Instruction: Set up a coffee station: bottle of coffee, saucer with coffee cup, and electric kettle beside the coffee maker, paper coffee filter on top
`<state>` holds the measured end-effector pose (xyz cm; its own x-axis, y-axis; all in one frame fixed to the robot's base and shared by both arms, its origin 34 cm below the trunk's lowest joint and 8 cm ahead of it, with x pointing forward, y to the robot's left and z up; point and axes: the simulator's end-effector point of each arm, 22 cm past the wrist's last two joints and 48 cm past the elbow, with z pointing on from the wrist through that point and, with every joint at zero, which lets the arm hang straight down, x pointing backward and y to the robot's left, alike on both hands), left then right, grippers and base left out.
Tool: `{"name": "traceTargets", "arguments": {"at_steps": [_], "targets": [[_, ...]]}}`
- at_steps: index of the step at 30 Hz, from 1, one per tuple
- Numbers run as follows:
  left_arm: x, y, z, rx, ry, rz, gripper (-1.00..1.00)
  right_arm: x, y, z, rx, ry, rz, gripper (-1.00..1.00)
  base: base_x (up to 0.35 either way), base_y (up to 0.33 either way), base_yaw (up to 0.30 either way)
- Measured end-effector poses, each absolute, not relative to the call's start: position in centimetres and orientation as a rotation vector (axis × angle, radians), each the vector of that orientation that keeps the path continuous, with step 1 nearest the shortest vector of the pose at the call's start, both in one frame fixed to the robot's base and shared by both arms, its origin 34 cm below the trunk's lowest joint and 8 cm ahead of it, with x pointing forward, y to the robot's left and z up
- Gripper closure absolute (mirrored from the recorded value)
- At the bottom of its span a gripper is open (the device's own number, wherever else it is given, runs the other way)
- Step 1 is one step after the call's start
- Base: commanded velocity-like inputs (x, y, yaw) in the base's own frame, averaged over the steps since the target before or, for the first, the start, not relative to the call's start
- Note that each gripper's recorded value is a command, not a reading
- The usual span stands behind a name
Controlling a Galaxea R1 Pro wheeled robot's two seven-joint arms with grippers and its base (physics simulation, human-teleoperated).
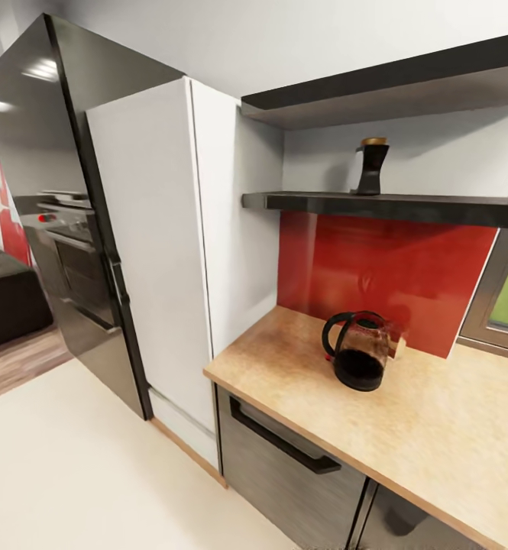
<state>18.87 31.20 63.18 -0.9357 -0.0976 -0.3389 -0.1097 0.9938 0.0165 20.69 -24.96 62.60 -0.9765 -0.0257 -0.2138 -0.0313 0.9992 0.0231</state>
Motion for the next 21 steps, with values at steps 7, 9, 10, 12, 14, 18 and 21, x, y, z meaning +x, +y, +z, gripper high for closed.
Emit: {"name": "traceTargets", "arguments": {"at_steps": [7,9,10,12,14,18,21], "targets": [[18.82,31.21,63.17,-0.152,2.794,0.051,-1.0,20.7,-24.96,62.59,-0.042,2.927,0.039,-1.0,-0.194,0.136,-0.268],[18.8,31.22,63.17,-0.152,2.794,0.051,-1.0,20.7,-24.96,62.59,-0.042,2.926,0.039,-1.0,-0.247,0.193,-0.268],[18.8,31.22,63.17,-0.152,2.794,0.051,-1.0,20.7,-24.96,62.59,-0.042,2.926,0.039,-1.0,-0.209,0.18,-0.268],[18.78,31.22,63.17,-0.153,2.794,0.051,-1.0,20.7,-24.96,62.6,-0.042,2.926,0.039,-1.0,-0.169,0.147,-0.268],[18.77,31.22,63.17,-0.152,2.794,0.051,-1.0,20.69,-24.96,62.6,-0.042,2.926,0.039,-1.0,-0.071,0.062,-0.268],[18.77,31.22,63.17,-0.153,2.794,0.051,-1.0,20.69,-24.96,62.6,-0.042,2.926,0.039,-1.0,-0.017,0.015,-0.268],[18.76,31.22,63.17,-0.152,2.794,0.051,-1.0,20.69,-24.96,62.6,-0.042,2.926,0.039,-1.0,-0.004,0.003,-0.268]]}}
